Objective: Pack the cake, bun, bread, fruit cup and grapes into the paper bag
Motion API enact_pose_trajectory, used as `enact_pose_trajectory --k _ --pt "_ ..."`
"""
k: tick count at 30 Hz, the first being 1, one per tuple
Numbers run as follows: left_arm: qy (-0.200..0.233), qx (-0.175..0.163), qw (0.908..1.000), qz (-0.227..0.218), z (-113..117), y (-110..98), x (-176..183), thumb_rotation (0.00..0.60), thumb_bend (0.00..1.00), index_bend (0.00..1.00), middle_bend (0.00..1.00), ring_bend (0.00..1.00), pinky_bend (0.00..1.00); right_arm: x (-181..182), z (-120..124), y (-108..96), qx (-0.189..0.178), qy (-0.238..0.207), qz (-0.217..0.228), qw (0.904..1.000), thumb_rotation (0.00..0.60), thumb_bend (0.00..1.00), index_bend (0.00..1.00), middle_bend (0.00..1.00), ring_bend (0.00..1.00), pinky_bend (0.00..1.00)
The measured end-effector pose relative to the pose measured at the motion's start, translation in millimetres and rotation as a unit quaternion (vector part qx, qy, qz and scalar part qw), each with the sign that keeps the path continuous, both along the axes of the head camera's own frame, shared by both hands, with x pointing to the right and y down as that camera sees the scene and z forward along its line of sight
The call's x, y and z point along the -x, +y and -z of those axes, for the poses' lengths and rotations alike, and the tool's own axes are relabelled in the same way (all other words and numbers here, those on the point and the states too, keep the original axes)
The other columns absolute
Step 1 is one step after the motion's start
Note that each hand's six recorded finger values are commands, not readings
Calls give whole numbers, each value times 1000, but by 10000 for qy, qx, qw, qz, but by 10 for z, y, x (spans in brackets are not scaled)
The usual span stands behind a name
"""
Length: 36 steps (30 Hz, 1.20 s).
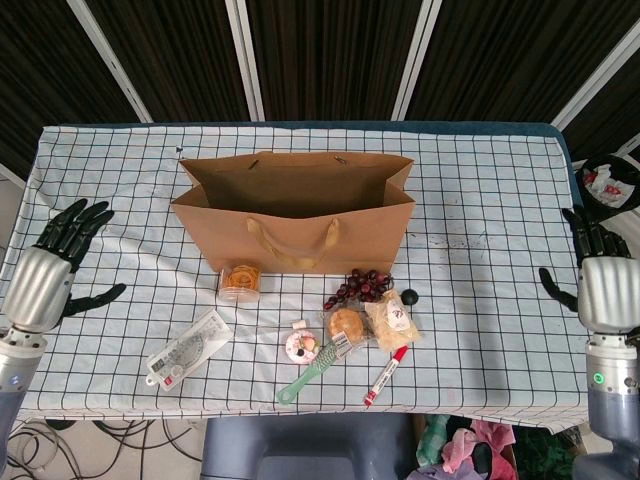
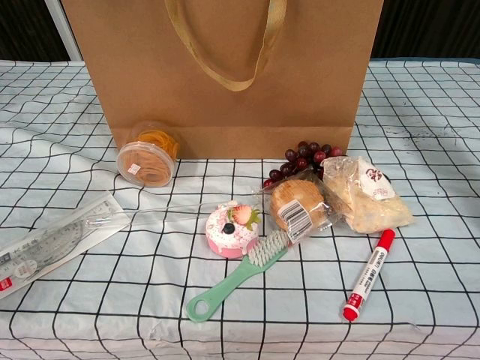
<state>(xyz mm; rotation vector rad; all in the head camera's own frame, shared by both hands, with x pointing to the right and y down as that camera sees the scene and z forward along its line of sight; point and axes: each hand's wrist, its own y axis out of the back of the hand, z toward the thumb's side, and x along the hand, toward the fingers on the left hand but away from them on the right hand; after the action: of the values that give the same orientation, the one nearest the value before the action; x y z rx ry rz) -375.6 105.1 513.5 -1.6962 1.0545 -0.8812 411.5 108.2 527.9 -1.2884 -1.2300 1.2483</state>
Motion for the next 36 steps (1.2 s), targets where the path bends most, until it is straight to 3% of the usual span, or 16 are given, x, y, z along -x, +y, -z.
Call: enact_pose_trajectory --k 5,10,17,30,36 --pt "-6 -94 9992 -378 34 -253 -375 600 105 104 88 0 151 -1 -1 -249 -16 22 -84 10000 600 231 116 111 213 278" --pt "-144 -260 9977 -612 49 -271 -583 600 105 105 87 0 151 39 -6 -363 23 164 0 9999 600 231 116 114 213 278" --pt "-125 -363 9976 -568 126 -267 -668 600 105 104 86 0 160 67 -18 -354 117 209 75 9997 600 231 116 114 213 278" --pt "-258 -431 9973 -542 154 -176 -511 600 105 105 110 0 145 84 79 -241 116 370 170 9991 600 232 116 115 213 278" --pt "-510 -145 9965 -650 51 12 -416 600 104 103 103 0 141 72 86 -119 263 359 165 9989 600 233 116 117 213 278"
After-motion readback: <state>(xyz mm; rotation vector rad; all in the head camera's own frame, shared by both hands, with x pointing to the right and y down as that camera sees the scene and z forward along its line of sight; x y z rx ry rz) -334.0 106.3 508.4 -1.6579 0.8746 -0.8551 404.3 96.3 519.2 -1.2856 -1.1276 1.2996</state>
